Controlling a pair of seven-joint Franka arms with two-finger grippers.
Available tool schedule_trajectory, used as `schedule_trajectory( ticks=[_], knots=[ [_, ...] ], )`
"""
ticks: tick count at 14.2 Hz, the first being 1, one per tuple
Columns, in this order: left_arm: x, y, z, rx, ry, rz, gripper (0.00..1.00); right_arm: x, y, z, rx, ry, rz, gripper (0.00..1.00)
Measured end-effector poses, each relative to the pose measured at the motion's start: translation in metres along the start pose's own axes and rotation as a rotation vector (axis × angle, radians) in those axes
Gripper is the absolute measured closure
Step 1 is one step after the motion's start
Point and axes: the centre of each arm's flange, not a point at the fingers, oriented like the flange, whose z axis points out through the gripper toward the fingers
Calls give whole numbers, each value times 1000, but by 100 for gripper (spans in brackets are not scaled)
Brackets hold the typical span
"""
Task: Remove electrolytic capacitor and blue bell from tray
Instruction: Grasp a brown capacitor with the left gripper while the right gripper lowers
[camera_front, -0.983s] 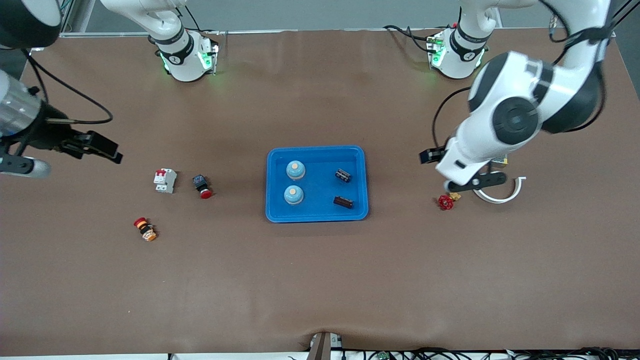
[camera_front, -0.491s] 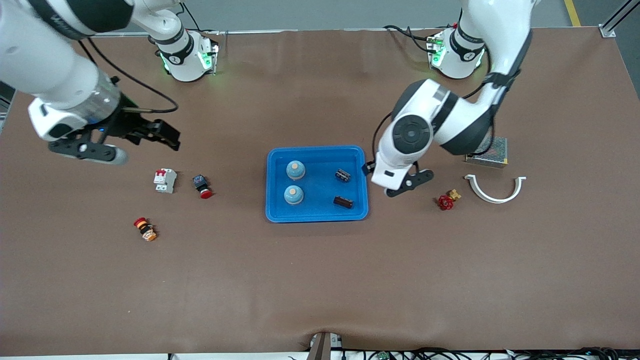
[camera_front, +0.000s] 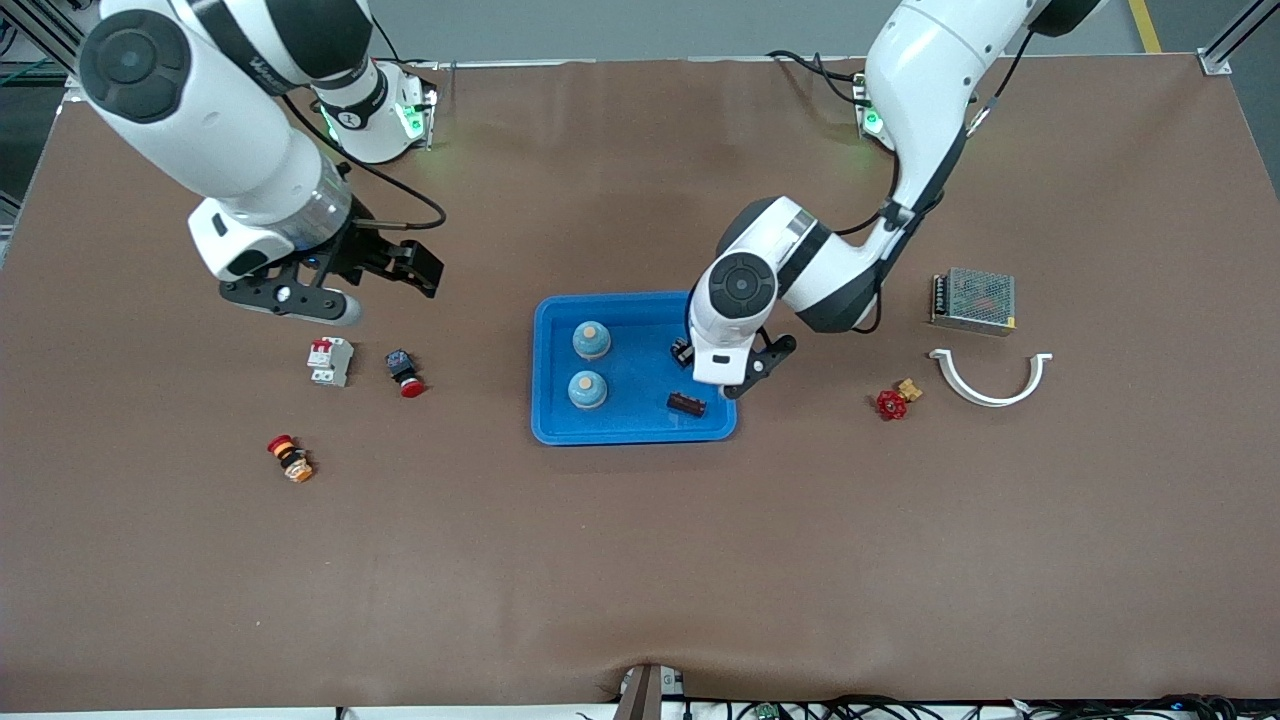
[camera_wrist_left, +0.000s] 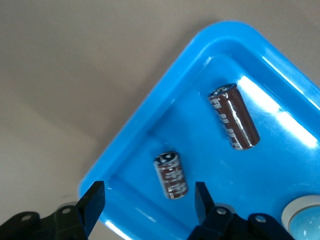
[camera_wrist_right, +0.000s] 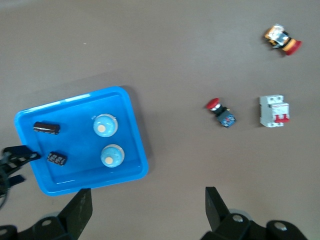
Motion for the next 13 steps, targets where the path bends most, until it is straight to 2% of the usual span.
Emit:
schedule_trajectory(
  ticks=[2, 4, 7, 8, 9, 10, 11, 12, 13],
  knots=[
    [-6, 6, 17, -19, -5, -42, 32, -4, -18, 15, 21, 30, -4, 0],
    [-11, 9, 31, -26, -10, -69, 35, -3, -33, 43, 33, 47, 0, 0],
    [-17, 10, 48, -19, -5, -96, 38, 5, -41, 80, 17, 46, -5, 0],
    [-18, 11, 52, -18, -1, -105, 44, 8, -43, 87, 16, 48, -5, 0],
    [-17, 11, 56, -17, 3, -116, 44, 9, -46, 95, 15, 49, -8, 0],
    [-16, 11, 59, -15, 6, -126, 48, 10, -51, 102, 16, 53, -14, 0],
    [-15, 11, 61, -15, 7, -129, 60, 11, -56, 112, 18, 57, -19, 0],
    [-15, 11, 61, -16, 7, -129, 67, 13, -59, 121, 20, 61, -21, 0],
    [-15, 12, 60, -19, 7, -129, 67, 15, -63, 130, 21, 64, -24, 0]
  ],
)
